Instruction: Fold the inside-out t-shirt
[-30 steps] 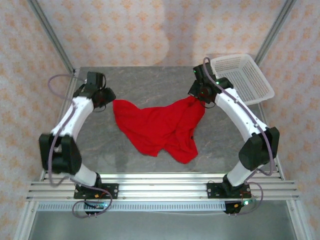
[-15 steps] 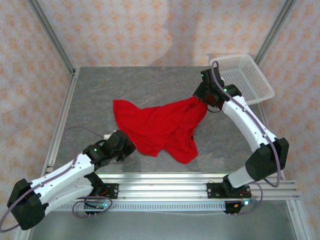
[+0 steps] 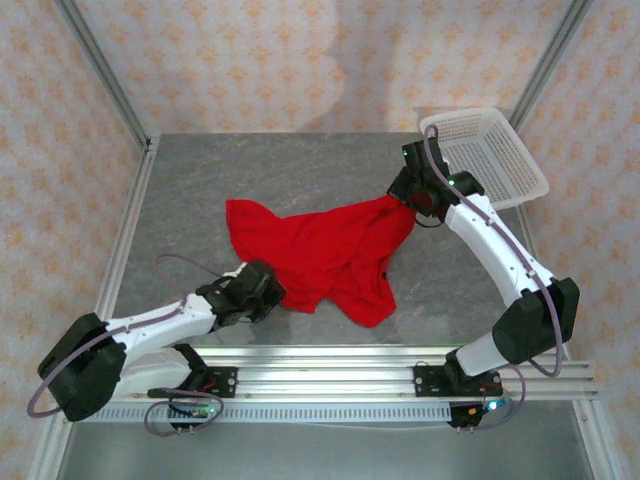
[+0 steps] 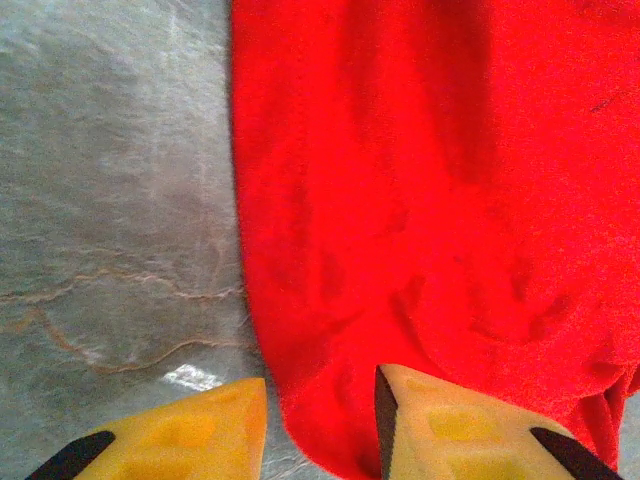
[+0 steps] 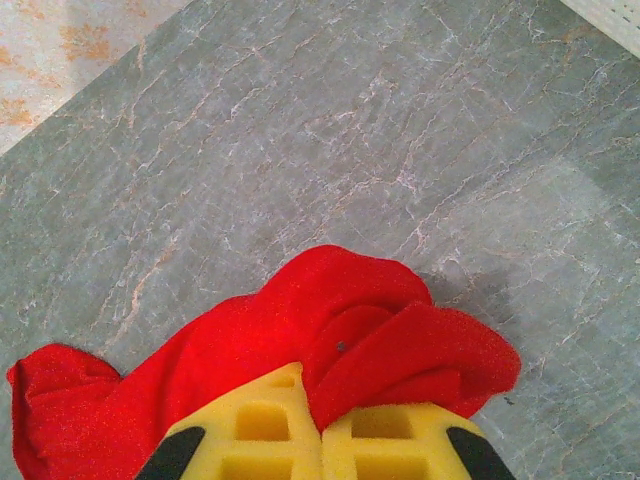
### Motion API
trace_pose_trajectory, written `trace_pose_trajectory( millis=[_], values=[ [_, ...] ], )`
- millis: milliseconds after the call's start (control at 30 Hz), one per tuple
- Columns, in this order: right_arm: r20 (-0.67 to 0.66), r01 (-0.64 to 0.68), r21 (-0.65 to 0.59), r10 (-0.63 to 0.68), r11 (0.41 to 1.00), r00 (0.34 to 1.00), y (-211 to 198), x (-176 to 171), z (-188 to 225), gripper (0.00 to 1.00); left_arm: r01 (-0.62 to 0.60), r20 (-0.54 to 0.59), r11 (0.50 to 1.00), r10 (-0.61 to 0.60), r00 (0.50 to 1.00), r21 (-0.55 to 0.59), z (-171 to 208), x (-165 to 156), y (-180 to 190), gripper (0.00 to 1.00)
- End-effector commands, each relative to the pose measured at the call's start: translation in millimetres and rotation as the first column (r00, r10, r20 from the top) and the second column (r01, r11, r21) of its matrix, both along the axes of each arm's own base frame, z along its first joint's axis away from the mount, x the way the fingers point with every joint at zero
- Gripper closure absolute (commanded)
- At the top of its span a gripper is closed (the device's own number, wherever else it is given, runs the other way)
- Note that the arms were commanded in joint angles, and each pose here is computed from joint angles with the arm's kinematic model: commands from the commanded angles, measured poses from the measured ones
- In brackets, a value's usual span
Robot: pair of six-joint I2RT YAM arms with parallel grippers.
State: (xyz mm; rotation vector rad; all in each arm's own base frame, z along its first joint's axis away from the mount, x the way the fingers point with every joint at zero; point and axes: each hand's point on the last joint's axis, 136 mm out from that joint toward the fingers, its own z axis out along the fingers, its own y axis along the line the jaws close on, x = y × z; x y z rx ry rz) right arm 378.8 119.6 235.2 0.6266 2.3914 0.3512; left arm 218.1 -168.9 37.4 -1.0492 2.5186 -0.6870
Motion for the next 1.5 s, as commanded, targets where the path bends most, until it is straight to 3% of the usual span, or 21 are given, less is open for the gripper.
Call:
trace_pose_trajectory(
  millis=[0,267,400,600,1033,1467],
  values=[
    [0.049,0.019,-0.007,-0.019,1.0,0.999,-7,-3,19,1.0,-0.008,0.035,0.999,0.009,0.999,-0.042,12,13,-14,0.66],
    [0.048,0.021,-0.017,-0.02,1.0,0.999,-8,-4,20,1.0,0.004,-0.052,1.0,-0.003,0.999,0.014,-3,7,-13,0.66],
    [0.047,0.023,-0.03,-0.021,0.999,0.999,-11,-6,19,1.0,-0.023,-0.054,0.993,0.029,0.998,0.114,2,-3,13,0.66],
    [0.046,0.022,-0.014,-0.022,1.0,0.999,-8,-5,18,1.0,-0.037,-0.042,0.999,0.037,0.998,0.013,3,-6,4,0.65],
    [0.056,0.027,-0.03,-0.026,0.999,0.998,-13,-8,21,1.0,-0.016,-0.126,1.0,0.016,0.992,0.003,-20,-2,-14,0.64],
    [0.043,0.015,-0.028,-0.013,0.999,0.999,-10,-7,15,1.0,-0.046,0.003,0.999,0.046,0.999,0.004,-4,18,-10,0.74]
  ],
)
